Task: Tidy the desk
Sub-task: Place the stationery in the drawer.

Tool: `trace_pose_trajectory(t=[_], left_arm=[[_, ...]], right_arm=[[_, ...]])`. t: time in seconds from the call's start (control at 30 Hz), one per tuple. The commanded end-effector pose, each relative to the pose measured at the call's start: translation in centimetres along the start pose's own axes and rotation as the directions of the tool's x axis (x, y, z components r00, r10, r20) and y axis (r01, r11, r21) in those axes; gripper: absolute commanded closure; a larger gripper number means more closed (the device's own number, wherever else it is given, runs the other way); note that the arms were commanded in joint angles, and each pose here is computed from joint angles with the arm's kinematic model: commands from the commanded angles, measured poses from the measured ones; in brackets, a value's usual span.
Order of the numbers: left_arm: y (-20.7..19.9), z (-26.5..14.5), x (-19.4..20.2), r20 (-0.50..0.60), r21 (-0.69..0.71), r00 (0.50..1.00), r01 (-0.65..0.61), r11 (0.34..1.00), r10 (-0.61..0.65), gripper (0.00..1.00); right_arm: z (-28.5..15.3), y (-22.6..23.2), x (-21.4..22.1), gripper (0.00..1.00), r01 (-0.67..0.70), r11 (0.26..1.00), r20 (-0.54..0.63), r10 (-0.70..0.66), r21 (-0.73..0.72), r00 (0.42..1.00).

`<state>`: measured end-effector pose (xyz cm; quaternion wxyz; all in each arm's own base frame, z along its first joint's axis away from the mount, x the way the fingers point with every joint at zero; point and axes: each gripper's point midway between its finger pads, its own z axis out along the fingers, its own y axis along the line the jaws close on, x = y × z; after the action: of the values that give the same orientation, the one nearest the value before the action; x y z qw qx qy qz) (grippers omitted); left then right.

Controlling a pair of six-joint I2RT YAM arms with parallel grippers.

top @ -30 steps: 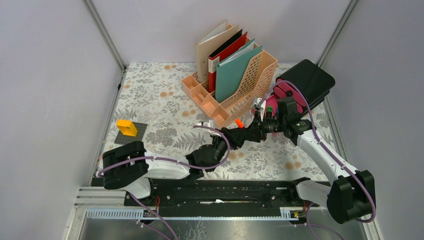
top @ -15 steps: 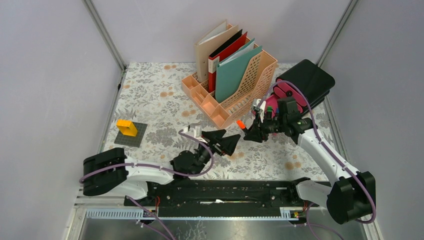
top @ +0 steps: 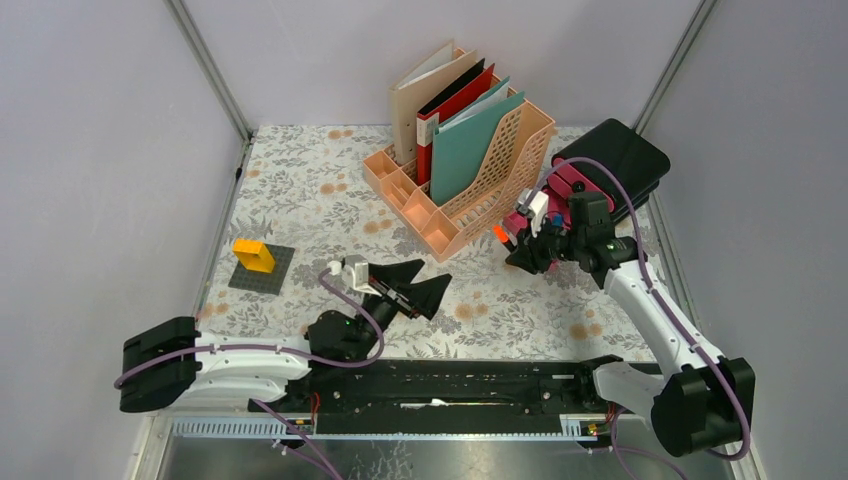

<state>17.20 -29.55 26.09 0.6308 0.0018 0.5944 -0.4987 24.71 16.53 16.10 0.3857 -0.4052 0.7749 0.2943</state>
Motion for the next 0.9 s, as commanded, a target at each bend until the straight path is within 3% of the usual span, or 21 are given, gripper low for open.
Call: trace_pose_trajectory(t=[0.0, 0.2, 0.33, 0.6, 0.7, 0.8, 0.87], left_arm=[[1.1, -0.8, -0.3, 0.011, -0.019, 1.0, -0.023, 1.0, 0.024, 0.01], [1.8, -1.3, -0.3, 0.009, -0.036, 1.0, -0.027, 0.999, 0.028, 0.01], [2.1, -1.5, -0.4, 0.015, -0.044, 1.0, -0.027, 0.999, 0.027, 0.01], [2.5, -1.6, 0.0, 0.008, -0.054, 1.0, -0.025, 0.998, 0.025, 0.01], [2.5, -1.6, 0.2, 0.007, -0.054, 1.0, -0.022, 0.998, 0.022, 0.01], [2.6, -1.6, 0.4, 0.002, -0.057, 1.0, -0.023, 0.998, 0.023, 0.01], [2.7, -1.7, 0.5, 0.002, -0.06, 1.0, -0.025, 0.998, 0.025, 0.01]], right_arm=[[-0.9, -3.7, -1.0, 1.0, -0.007, 0.985, -0.002, 0.007, 0.175, 1.0], [-2.3, -9.2, -0.2, 1.0, -0.105, 0.883, 0.029, 0.103, 0.458, 0.994], [-3.8, -12.8, 0.5, 1.0, -0.218, 0.731, 0.114, 0.19, 0.647, 0.975], [-5.6, -17.2, 3.0, 1.0, -0.312, 0.469, 0.19, 0.29, 0.826, 0.938], [-5.6, -18.2, 3.3, 0.9, -0.319, 0.421, 0.204, 0.296, 0.849, 0.933], [-5.2, -18.3, 3.6, 0.85, -0.319, 0.425, 0.195, 0.309, 0.847, 0.931], [-5.2, -18.4, 3.7, 0.74, -0.317, 0.424, 0.193, 0.311, 0.848, 0.931]])
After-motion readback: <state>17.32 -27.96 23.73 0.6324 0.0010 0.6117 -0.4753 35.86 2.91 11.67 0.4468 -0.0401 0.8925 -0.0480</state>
